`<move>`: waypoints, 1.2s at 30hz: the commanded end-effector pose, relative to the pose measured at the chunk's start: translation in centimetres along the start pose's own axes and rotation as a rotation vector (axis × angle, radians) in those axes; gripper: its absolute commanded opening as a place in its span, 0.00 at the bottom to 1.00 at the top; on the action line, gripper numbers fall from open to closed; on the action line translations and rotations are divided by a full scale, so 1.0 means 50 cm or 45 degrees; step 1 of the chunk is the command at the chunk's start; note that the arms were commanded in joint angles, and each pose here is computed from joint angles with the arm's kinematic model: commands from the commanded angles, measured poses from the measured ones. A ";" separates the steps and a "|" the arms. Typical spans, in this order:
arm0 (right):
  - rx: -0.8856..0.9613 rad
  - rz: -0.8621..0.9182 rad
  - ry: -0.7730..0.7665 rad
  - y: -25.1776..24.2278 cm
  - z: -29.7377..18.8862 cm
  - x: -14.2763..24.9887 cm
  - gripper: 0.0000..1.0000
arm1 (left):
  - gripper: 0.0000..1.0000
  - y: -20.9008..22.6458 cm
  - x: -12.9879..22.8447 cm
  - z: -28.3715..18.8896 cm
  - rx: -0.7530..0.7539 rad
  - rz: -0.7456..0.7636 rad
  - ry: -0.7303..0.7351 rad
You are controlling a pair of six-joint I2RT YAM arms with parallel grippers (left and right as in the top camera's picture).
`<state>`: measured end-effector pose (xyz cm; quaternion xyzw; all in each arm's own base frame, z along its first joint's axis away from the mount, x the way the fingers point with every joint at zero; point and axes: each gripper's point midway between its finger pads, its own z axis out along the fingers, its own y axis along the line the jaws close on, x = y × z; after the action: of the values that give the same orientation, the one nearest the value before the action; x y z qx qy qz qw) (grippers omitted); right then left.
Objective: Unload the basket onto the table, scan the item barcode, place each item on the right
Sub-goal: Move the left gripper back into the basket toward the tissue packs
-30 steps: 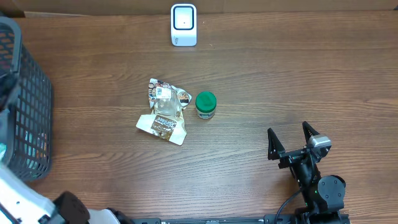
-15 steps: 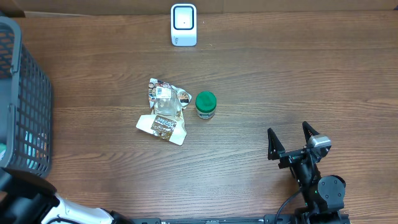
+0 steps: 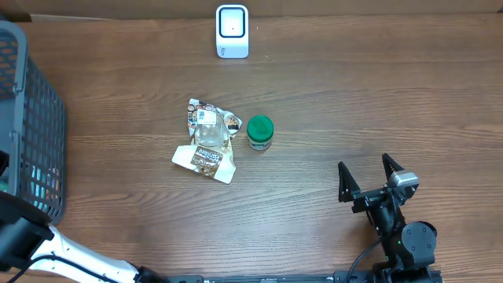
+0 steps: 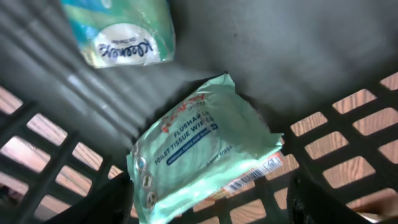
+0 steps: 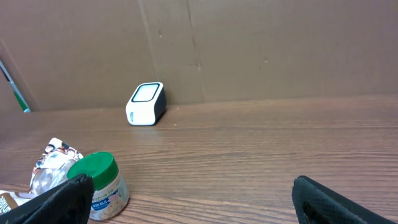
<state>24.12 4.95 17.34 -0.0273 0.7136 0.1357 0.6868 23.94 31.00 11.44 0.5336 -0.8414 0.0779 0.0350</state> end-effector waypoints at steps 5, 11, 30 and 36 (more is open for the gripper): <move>-0.008 -0.005 -0.003 0.002 0.000 0.004 1.00 | 0.70 -0.022 -0.007 0.019 0.090 0.153 0.012; -0.008 -0.005 -0.003 0.002 0.000 0.004 1.00 | 0.71 -0.039 -0.019 0.032 0.151 0.213 -0.016; -0.008 -0.005 -0.003 0.002 0.000 0.004 1.00 | 0.04 -0.020 -0.018 0.115 0.033 0.200 0.007; -0.008 -0.005 -0.003 0.002 0.000 0.004 1.00 | 0.04 -0.018 -0.038 0.057 -0.005 0.142 -0.060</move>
<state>24.12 4.95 17.34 -0.0273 0.7136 0.1357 0.6868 25.66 30.12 6.49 0.4644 -0.8794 0.1028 0.0201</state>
